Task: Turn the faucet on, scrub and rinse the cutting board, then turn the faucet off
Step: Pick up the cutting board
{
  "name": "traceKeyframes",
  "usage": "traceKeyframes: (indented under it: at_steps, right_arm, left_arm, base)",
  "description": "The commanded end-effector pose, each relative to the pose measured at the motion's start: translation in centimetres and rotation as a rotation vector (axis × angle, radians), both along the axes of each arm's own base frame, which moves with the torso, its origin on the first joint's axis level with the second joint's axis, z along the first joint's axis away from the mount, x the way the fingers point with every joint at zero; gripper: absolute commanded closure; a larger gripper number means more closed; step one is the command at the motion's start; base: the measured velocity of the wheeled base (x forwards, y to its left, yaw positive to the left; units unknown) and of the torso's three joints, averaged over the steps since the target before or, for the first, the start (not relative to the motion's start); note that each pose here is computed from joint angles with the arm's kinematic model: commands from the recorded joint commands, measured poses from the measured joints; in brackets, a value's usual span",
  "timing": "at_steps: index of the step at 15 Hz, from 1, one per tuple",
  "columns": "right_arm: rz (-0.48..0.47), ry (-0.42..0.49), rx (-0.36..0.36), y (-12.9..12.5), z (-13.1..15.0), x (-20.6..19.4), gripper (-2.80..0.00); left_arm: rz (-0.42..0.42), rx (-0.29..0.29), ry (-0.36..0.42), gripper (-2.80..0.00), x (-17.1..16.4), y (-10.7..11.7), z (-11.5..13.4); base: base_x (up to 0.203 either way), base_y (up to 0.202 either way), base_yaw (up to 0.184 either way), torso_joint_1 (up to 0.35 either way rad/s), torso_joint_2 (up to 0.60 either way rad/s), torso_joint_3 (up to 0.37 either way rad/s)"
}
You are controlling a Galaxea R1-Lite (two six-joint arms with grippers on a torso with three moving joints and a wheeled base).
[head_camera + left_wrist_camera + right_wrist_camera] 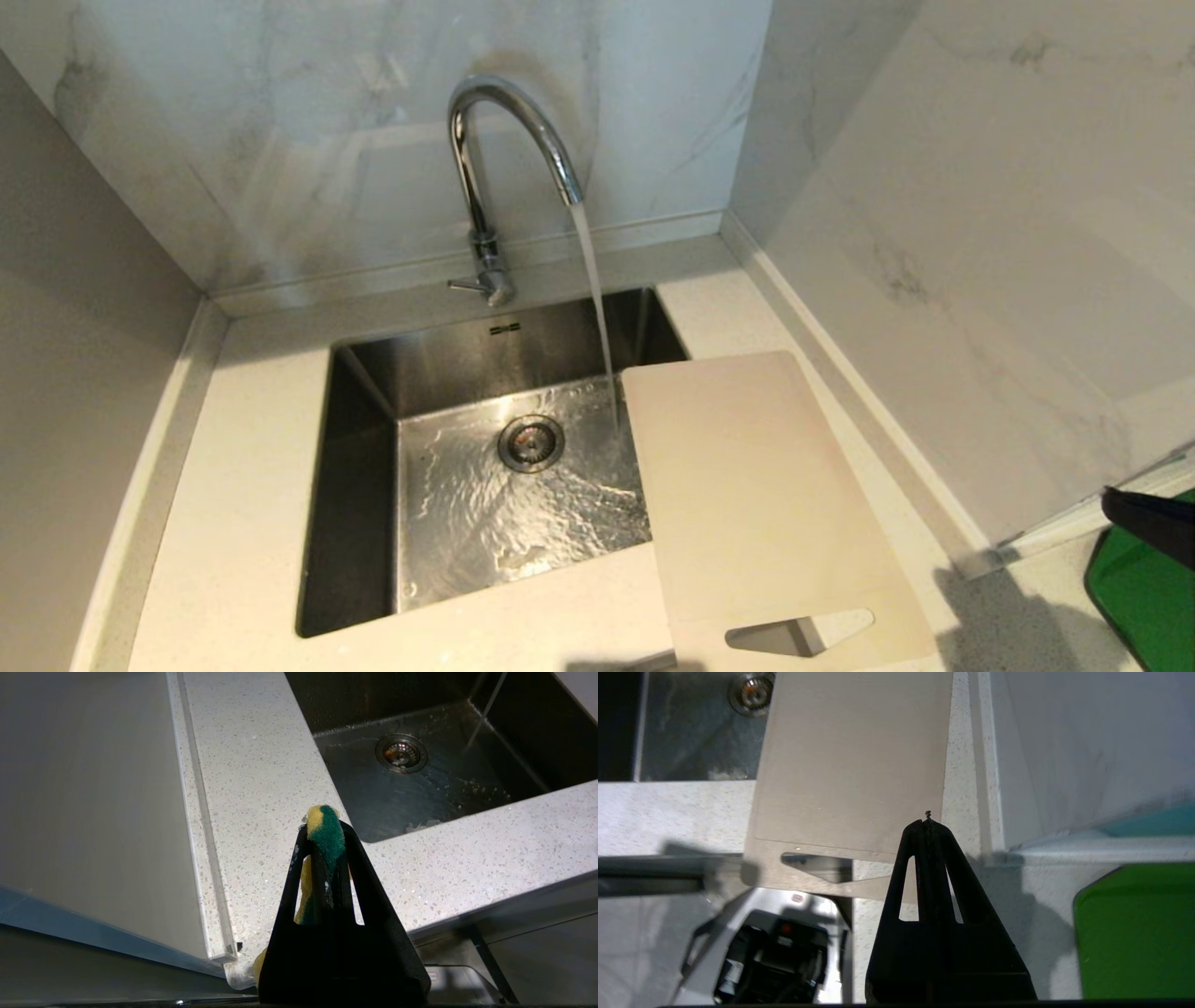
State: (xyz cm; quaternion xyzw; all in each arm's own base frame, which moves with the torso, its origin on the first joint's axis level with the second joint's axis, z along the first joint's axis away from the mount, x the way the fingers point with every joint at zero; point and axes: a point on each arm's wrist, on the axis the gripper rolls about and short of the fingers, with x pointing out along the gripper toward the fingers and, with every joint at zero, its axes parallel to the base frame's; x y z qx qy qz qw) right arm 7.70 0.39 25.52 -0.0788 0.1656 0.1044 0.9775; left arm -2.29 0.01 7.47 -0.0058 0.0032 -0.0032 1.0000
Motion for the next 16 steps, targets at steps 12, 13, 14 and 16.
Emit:
traceKeyframes:
  at_steps: [12,13,14,16]
  right_arm:
    - [0.274,0.406,-0.456,5.3,-4.6,11.5,0.0]
    - [0.295,0.414,-0.485,6.0,-4.9,11.6,0.0]
    - [0.323,0.424,-0.507,6.7,-5.3,11.6,0.0]
    - [0.359,0.457,-0.558,7.9,-6.5,11.3,0.0]
  left_arm:
    - [0.002,-0.001,0.0,0.0,0.0,0.0,0.0]
    - [0.0,-0.001,0.0,0.0,0.0,0.0,0.0]
    - [-0.001,-0.001,0.0,0.0,0.0,0.0,0.0]
    - [0.0,-0.001,0.0,0.0,0.0,0.0,0.0]
  base:
    - [0.0,0.0,0.0,0.0,0.0,0.0]
    - [0.0,0.0,0.0,0.0,0.0,0.0]
    - [0.0,0.0,0.0,0.0,0.0,0.0]
    - [0.0,0.0,0.0,0.0,0.0,0.0]
